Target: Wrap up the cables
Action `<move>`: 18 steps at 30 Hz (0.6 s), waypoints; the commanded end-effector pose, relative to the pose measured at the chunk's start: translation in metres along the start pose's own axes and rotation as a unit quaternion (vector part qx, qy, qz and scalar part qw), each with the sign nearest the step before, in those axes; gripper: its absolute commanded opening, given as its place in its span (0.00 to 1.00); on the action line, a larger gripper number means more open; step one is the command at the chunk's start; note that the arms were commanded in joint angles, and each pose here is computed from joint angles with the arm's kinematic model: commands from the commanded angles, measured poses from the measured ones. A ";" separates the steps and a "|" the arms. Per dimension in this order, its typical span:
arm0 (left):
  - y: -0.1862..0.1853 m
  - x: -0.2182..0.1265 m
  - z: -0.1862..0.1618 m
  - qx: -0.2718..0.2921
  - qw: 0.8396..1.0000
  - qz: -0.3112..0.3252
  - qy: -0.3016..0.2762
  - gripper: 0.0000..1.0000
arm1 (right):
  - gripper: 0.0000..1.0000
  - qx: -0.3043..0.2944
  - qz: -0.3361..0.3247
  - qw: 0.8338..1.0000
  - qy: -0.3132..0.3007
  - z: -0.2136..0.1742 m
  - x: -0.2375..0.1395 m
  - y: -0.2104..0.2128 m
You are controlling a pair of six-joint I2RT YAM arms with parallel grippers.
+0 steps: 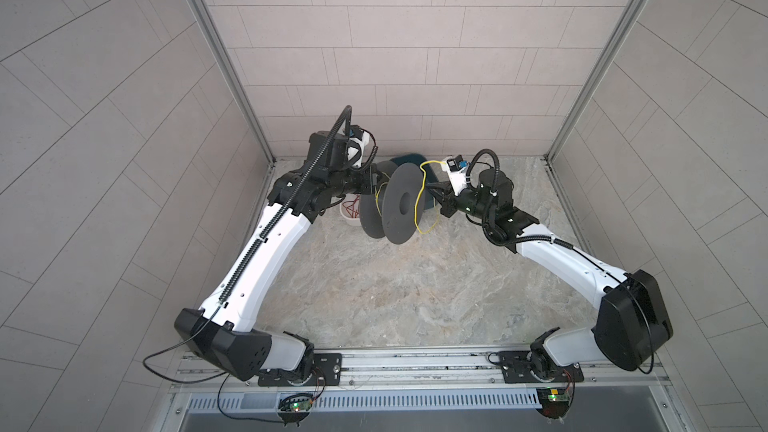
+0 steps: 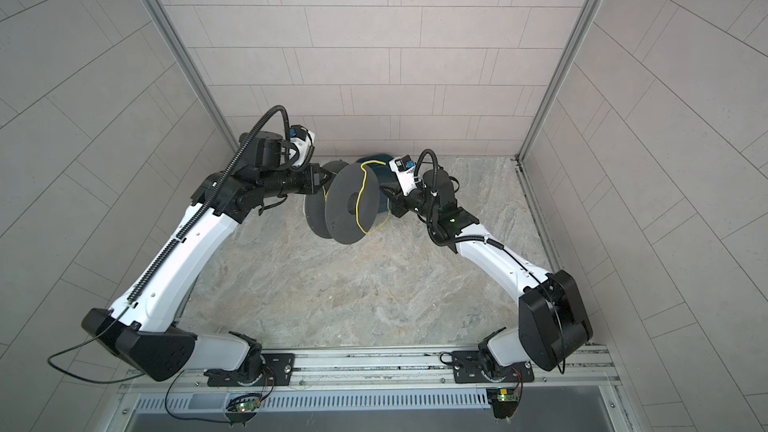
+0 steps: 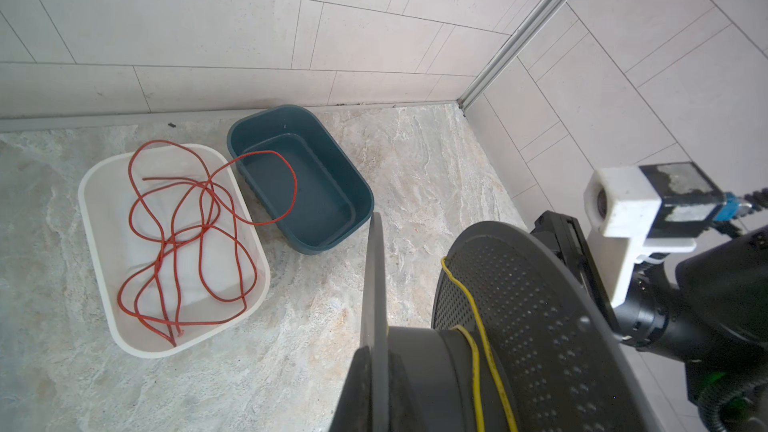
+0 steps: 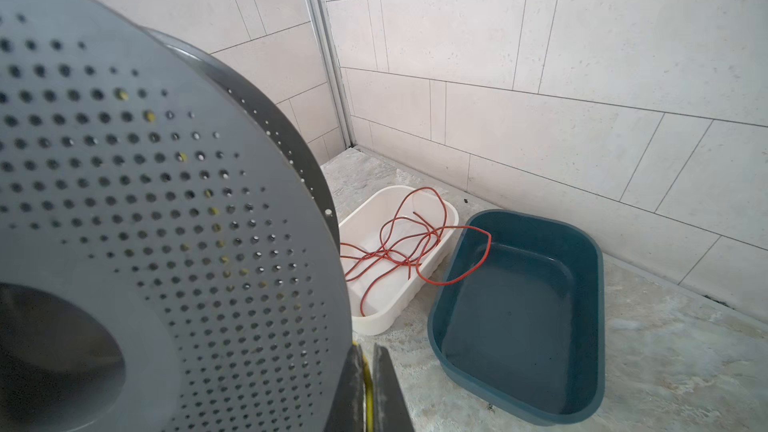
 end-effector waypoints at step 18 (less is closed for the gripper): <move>-0.012 -0.036 0.030 -0.019 0.989 -0.053 -0.140 0.00 | 0.00 -0.038 -0.082 0.995 0.043 -0.017 -0.004 0.033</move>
Point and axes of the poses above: each gripper's point midway between its finger pads, its own x axis out along the fingers, its own y axis along the line the jaws close on, z = x × y, the point moved 10 cm from there along -x, back along the fingers, and after that the axes turned 9 degrees about -x, right-handed, at the moved point
